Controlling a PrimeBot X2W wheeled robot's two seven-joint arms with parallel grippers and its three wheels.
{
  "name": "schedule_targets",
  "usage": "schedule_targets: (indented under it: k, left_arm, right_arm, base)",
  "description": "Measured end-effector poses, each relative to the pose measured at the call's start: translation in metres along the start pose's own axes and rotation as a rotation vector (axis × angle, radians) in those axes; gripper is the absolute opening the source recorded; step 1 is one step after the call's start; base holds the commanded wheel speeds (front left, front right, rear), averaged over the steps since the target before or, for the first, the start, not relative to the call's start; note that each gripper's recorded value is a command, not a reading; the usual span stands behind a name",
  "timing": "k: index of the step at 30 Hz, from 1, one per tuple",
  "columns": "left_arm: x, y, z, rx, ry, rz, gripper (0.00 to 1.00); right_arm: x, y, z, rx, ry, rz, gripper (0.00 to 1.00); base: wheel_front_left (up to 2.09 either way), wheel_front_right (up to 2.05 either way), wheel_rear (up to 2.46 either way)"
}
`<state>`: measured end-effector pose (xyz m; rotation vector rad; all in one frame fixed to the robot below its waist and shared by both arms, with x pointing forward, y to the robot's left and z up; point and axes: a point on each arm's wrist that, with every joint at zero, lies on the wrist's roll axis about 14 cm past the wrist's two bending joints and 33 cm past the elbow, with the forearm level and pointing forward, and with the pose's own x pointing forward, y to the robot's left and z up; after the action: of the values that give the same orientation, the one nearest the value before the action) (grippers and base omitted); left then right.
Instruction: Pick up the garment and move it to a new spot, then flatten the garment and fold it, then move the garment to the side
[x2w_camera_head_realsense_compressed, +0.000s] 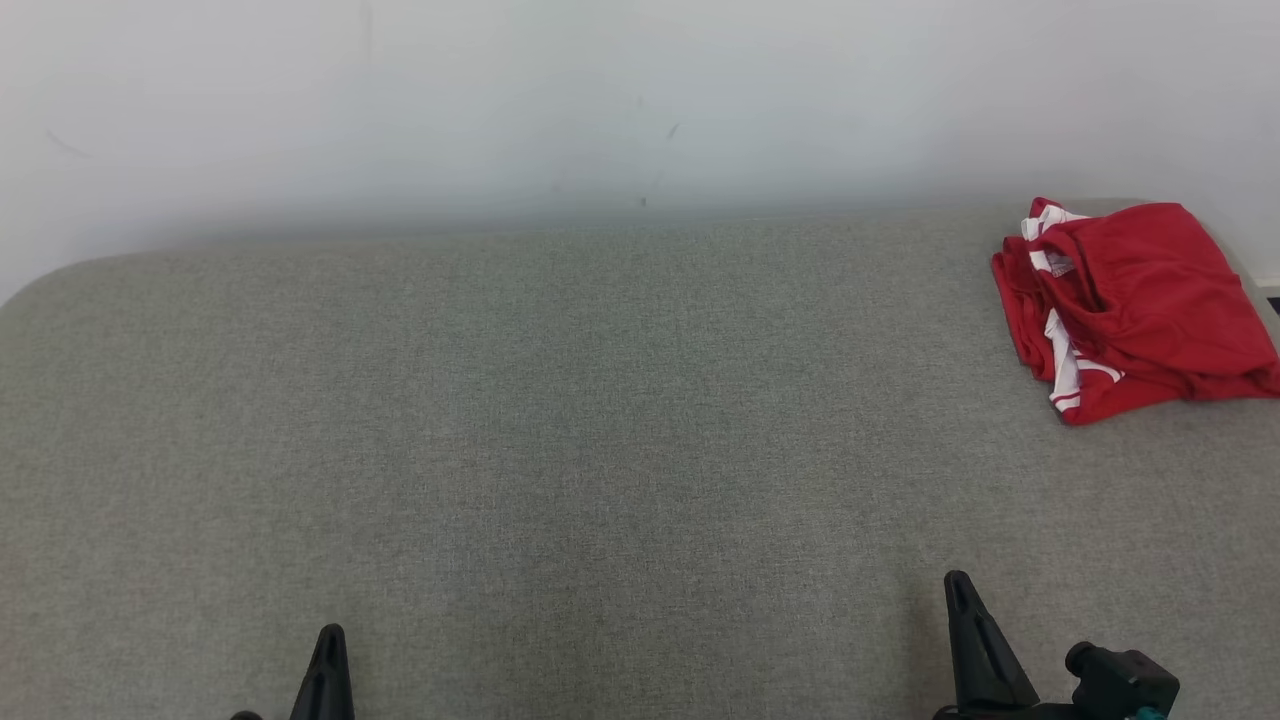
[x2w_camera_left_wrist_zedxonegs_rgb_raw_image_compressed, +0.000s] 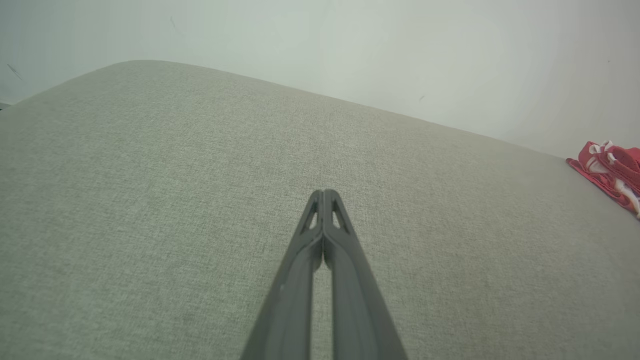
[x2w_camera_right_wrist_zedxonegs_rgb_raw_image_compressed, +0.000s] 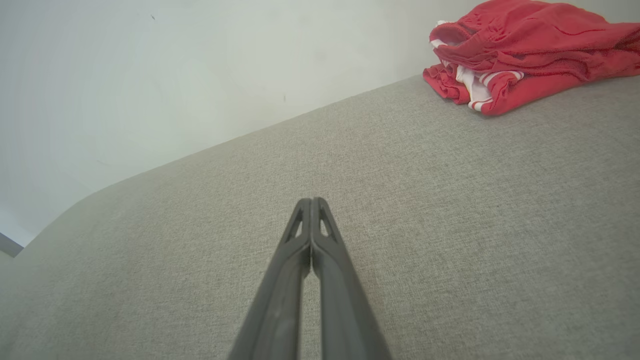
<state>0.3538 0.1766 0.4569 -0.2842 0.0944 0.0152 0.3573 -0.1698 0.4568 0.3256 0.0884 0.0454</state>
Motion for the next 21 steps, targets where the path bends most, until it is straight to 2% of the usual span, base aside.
schedule_targets:
  k: [21]
  left_arm:
    - [0.009,0.009,0.007,-0.337,0.012,0.044,0.00]
  right_arm:
    - [0.006,-0.011,0.010,0.321,-0.012,-0.057,0.00]
  base:
    - [0.00,0.00,0.00]
